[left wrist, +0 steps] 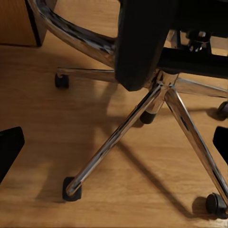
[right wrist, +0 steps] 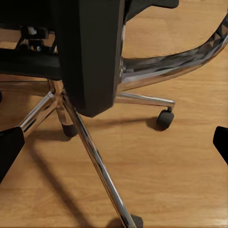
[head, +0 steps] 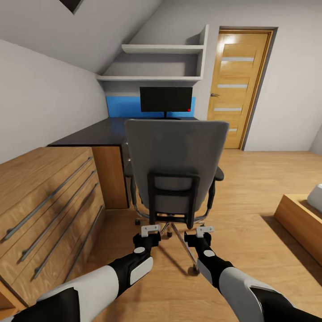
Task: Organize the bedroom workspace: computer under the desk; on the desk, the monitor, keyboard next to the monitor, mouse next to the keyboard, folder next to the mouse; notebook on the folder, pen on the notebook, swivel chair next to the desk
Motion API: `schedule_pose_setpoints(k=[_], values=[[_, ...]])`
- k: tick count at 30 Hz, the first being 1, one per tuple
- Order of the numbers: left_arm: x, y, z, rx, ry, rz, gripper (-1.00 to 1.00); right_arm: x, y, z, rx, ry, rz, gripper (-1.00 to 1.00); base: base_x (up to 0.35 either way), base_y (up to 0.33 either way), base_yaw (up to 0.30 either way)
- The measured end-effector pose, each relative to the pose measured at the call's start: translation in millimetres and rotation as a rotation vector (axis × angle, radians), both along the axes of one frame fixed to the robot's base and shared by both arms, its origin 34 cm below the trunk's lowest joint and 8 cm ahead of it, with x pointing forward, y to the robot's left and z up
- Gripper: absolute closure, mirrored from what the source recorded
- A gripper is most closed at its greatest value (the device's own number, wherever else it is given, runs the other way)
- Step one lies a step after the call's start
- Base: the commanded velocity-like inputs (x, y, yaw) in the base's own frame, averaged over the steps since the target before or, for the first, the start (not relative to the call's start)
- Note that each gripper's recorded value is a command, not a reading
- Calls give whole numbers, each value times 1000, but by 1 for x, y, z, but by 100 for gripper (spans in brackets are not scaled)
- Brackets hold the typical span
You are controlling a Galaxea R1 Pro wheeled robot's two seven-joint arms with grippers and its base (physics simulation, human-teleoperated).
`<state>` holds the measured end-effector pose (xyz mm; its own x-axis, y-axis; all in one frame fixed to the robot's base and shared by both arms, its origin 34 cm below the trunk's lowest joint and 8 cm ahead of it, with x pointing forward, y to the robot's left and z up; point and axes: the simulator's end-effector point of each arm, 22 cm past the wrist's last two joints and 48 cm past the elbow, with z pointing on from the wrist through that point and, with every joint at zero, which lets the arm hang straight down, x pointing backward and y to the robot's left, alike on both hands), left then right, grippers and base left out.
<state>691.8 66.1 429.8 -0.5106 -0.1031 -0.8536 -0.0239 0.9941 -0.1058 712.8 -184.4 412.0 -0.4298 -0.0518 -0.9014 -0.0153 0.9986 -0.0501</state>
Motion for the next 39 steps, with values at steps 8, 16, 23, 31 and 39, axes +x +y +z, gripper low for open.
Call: schedule_pose_setpoints(k=[8,16,23,31,39], values=[[0,0,1,2,-2,-1,-100,0,0,0,0,0,0,-100,237,0,0],[0,0,0,2,-2,-2,-100,0,-1,0,3,1,-5,-100,243,0,0],[0,0,1,3,-3,-2,-100,0,-1,0,7,1,-9,-100,303,-2,0],[0,0,1,4,-6,-2,-100,0,0,0,0,-1,-1,-100,318,-75,0],[1,0,3,3,-9,-1,-100,0,2,2,-9,-4,14,-100,318,-86,-53]])
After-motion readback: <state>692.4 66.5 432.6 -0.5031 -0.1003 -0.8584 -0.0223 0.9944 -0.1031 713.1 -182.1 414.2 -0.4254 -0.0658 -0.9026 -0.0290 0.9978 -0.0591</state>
